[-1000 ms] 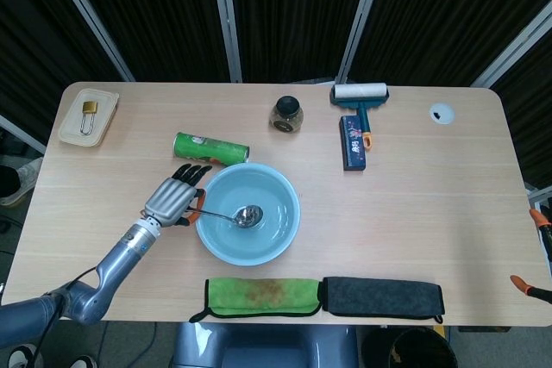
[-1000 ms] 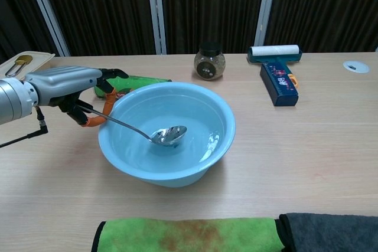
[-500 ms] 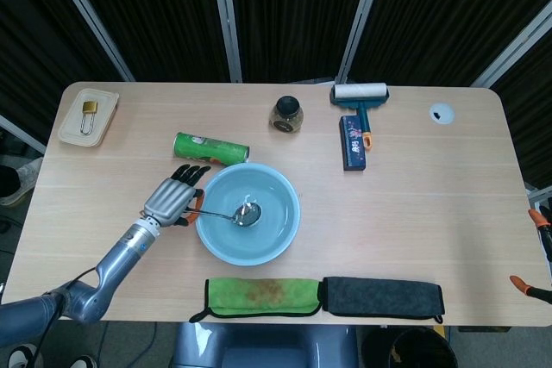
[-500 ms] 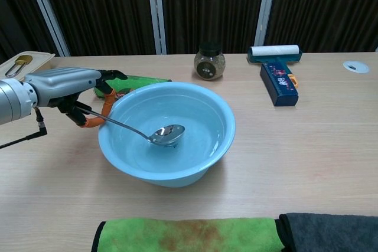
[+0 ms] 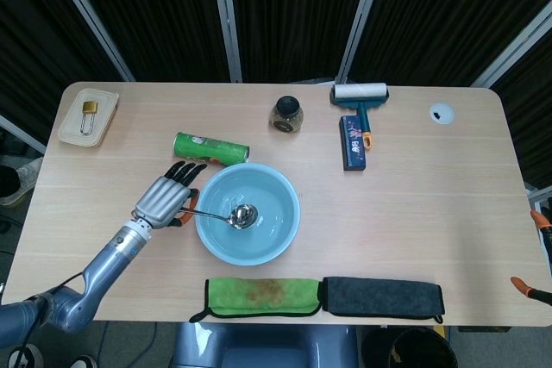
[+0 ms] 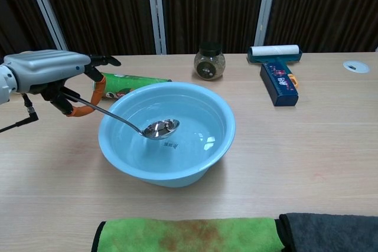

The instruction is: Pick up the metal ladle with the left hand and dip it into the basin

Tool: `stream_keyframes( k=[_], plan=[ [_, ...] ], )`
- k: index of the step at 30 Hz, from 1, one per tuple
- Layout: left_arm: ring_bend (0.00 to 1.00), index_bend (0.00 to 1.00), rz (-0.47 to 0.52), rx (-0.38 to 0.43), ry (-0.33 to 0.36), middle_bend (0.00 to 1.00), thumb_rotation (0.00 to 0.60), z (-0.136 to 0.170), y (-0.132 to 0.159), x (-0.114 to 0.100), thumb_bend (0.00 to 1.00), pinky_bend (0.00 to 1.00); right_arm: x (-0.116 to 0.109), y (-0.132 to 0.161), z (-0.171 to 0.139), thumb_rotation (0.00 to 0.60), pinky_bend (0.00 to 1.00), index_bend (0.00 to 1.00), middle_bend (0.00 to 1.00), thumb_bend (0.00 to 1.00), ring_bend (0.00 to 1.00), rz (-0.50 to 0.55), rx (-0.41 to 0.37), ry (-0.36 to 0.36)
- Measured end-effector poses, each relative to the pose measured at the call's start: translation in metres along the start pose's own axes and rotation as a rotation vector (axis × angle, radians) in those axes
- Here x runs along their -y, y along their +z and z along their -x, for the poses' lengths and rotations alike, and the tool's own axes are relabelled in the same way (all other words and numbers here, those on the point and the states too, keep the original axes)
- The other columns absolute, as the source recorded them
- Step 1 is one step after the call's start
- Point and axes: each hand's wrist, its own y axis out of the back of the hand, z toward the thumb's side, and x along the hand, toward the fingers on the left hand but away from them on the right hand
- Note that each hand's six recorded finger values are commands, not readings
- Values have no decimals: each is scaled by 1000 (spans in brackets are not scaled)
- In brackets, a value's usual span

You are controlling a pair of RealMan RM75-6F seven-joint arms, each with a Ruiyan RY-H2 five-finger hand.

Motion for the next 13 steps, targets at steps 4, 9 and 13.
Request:
stream_keyframes(
  k=[4, 9, 13],
  plan=[
    [0, 685, -31, -12, 8, 0, 600, 7, -3, -9, 454, 0, 0, 0, -1, 600, 0, 0, 0, 0, 0, 1, -2, -1],
    [0, 686, -70, -14, 12, 0, 600, 12, -1, -16, 455, 0, 0, 1, -1, 600, 0, 0, 0, 0, 0, 2, -5, -2],
    [0, 686, -98, -17, 11, 0, 600, 15, -1, -19, 457, 0, -1, 1, -1, 600, 0, 0, 0, 0, 0, 2, -7, -3]
  ],
)
